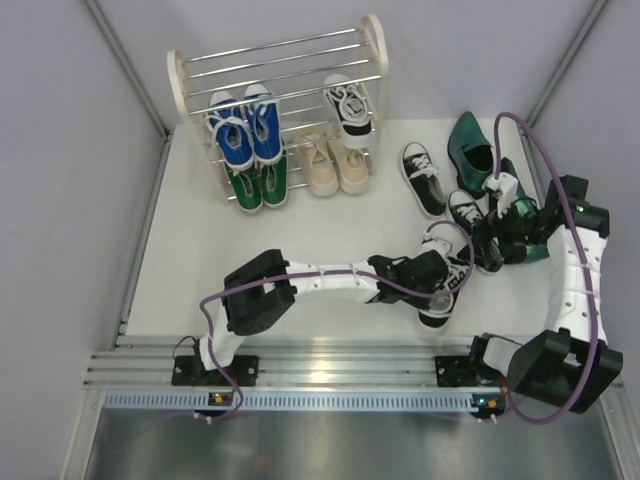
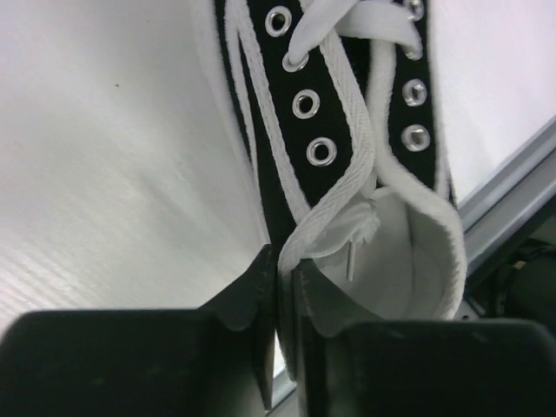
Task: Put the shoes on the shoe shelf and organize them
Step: Pick up the shoe at the center of the board.
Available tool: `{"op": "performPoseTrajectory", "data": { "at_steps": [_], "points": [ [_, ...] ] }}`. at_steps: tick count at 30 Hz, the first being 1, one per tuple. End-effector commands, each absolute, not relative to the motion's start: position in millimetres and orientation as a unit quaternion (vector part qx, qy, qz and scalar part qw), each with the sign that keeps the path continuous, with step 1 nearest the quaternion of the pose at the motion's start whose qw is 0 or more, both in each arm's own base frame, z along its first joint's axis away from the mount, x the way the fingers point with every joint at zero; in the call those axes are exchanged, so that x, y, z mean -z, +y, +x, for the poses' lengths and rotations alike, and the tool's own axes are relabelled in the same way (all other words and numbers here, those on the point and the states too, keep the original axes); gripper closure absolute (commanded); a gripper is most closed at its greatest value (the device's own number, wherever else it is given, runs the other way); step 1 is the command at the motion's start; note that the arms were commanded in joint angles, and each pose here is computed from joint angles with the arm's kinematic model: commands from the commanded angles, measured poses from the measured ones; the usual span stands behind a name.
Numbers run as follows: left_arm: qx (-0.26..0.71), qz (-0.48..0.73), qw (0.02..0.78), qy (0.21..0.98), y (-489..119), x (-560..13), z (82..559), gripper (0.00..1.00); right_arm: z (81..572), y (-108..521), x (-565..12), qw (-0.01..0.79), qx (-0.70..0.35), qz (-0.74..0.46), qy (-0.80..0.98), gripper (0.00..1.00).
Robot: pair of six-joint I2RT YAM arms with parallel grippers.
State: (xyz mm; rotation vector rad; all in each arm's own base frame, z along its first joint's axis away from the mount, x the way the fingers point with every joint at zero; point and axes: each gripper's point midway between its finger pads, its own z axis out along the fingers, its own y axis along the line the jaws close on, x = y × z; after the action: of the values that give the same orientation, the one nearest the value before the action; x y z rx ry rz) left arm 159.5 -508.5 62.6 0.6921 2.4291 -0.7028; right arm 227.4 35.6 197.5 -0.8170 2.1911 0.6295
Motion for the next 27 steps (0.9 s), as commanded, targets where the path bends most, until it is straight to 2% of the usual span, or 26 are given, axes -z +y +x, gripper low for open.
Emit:
{"op": "performPoseTrajectory", "data": {
  "at_steps": [1, 2, 7, 9, 14, 20, 21, 22, 24, 26, 27],
  "points": [
    [0.251, 0.255, 0.271, 0.894, -513, -64, 166, 0.9, 234, 34, -198, 0.359, -0.252, -0.285, 0.852, 0.01],
    [0.253, 0.248, 0.276, 0.894, -511, -69, 168, 1.0, 234, 35, -198, 0.358, -0.255, -0.284, 0.852, 0.0],
    [0.233, 0.161, 0.329, 0.901, -468, -89, 182, 1.0, 232, 40, -202, 0.354, -0.275, -0.259, 0.856, 0.01],
    [0.262, 0.107, 0.349, 0.893, -453, -121, 183, 1.0, 233, 46, -209, 0.358, -0.295, -0.256, 0.848, 0.01],
    [0.283, -0.008, 0.389, 0.877, -393, -160, 186, 1.0, 235, 72, -237, 0.369, -0.404, -0.229, 0.805, 0.01],
    [0.327, -0.118, 0.417, 0.84, -355, -197, 192, 1.0, 218, 130, -246, 0.256, -0.479, -0.273, 0.794, 0.03],
    [0.327, -0.13, 0.421, 0.836, -350, -197, 193, 1.0, 222, 142, -249, 0.273, -0.47, -0.304, 0.782, 0.03],
    [0.332, -0.141, 0.426, 0.83, -347, -201, 195, 1.0, 225, 147, -252, 0.27, -0.465, -0.281, 0.795, 0.03],
    [0.353, -0.184, 0.439, 0.805, -339, -215, 201, 1.0, 227, 159, -247, 0.288, -0.396, -0.3, 0.819, 0.01],
    [0.365, -0.209, 0.442, 0.793, -333, -220, 203, 1.0, 257, 159, -248, 0.341, -0.306, -0.244, 0.855, 0.01],
    [0.366, -0.217, 0.447, 0.787, -331, -222, 205, 1.0, 246, 179, -257, 0.348, -0.308, -0.258, 0.847, 0.0]
  ]
}}
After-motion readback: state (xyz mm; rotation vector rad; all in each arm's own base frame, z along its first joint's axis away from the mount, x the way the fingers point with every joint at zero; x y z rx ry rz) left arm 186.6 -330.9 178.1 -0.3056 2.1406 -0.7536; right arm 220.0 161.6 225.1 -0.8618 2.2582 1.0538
